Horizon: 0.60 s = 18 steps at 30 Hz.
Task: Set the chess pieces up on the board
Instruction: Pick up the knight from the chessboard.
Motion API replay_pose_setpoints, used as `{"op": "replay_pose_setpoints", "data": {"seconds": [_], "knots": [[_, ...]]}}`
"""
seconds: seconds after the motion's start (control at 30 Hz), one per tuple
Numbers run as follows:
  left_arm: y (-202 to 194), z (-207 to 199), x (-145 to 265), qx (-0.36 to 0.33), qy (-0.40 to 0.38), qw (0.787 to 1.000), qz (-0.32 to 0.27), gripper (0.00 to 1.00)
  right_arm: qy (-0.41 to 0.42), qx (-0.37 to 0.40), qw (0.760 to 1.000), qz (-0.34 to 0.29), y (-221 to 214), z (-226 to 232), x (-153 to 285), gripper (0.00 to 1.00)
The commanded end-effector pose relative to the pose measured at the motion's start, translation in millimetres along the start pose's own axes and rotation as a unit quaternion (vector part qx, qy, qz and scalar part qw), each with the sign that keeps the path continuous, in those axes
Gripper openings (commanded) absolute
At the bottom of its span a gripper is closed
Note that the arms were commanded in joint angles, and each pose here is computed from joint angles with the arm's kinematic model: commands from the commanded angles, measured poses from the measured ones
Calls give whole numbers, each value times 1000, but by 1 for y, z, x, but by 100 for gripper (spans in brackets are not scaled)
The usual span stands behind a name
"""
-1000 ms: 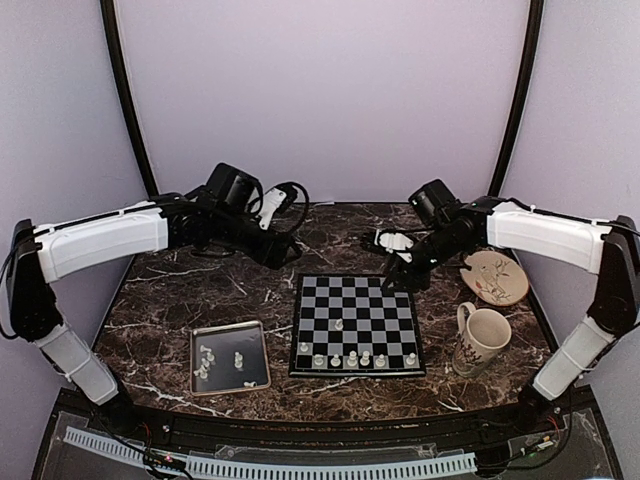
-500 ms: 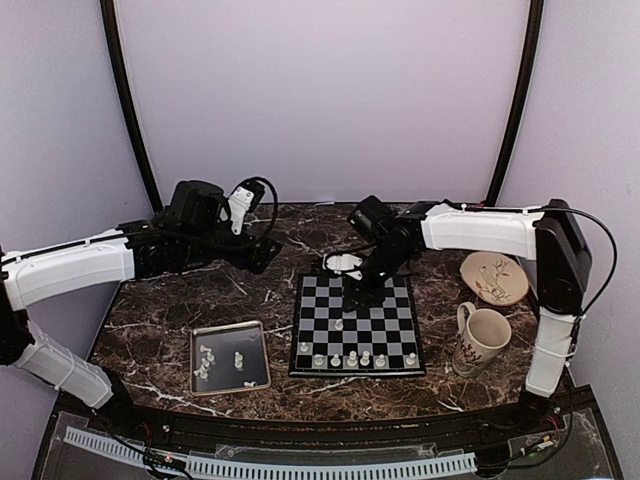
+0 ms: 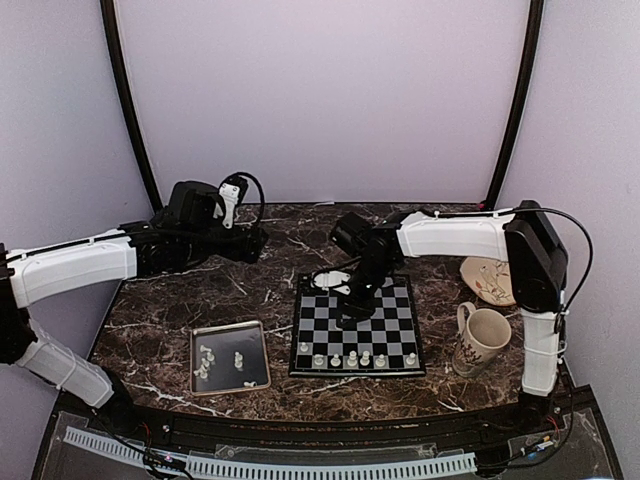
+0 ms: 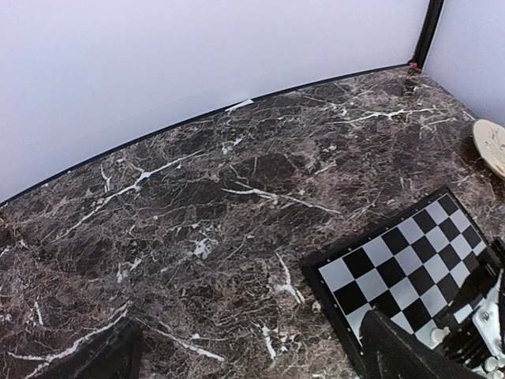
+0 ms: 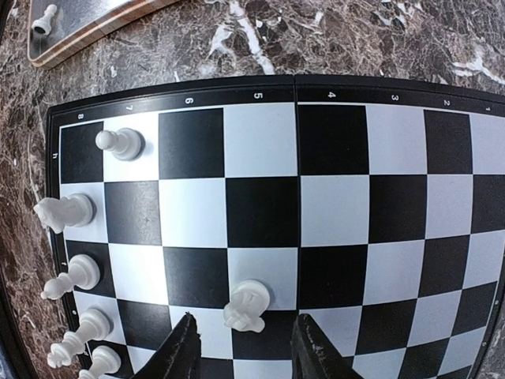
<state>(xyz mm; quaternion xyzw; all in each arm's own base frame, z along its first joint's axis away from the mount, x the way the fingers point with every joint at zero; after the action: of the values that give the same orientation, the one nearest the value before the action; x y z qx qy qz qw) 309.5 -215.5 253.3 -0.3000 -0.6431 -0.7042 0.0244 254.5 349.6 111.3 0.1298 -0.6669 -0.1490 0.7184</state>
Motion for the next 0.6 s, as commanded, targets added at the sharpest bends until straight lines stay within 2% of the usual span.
{"op": "replay_pose_setpoints", "data": {"seconds": [0.0, 0.07, 0.2, 0.43, 0.57], "knots": [[1, 6, -16, -14, 29, 998, 50, 99, 7, -5, 1000, 2, 7, 1, -7, 39], [1, 3, -17, -25, 19, 998, 53, 99, 12, -7, 1000, 1, 8, 2, -8, 33], [-2, -8, -13, -43, -35, 998, 41, 89, 18, -11, 1000, 2, 8, 2, -11, 22], [-4, -10, -15, -52, -44, 996, 50, 85, 24, -20, 1000, -2, 8, 4, -11, 4], [-6, -12, -16, -55, -50, 996, 56, 84, 21, -23, 999, -10, 11, 5, -2, 0]]}}
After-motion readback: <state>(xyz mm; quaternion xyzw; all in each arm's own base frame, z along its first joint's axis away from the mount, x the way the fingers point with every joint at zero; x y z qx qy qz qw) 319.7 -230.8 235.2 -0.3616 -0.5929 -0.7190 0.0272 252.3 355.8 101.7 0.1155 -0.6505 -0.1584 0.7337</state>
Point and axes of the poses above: each gripper's point midway between its finger pads, its own x axis back along the fingers, its own z axis along the line the jaws close on, y = z × x, the point moved 5 cm from there along x, back along the fingers, and after that the axes turned 1 degree about x, right-handed, at the moved point
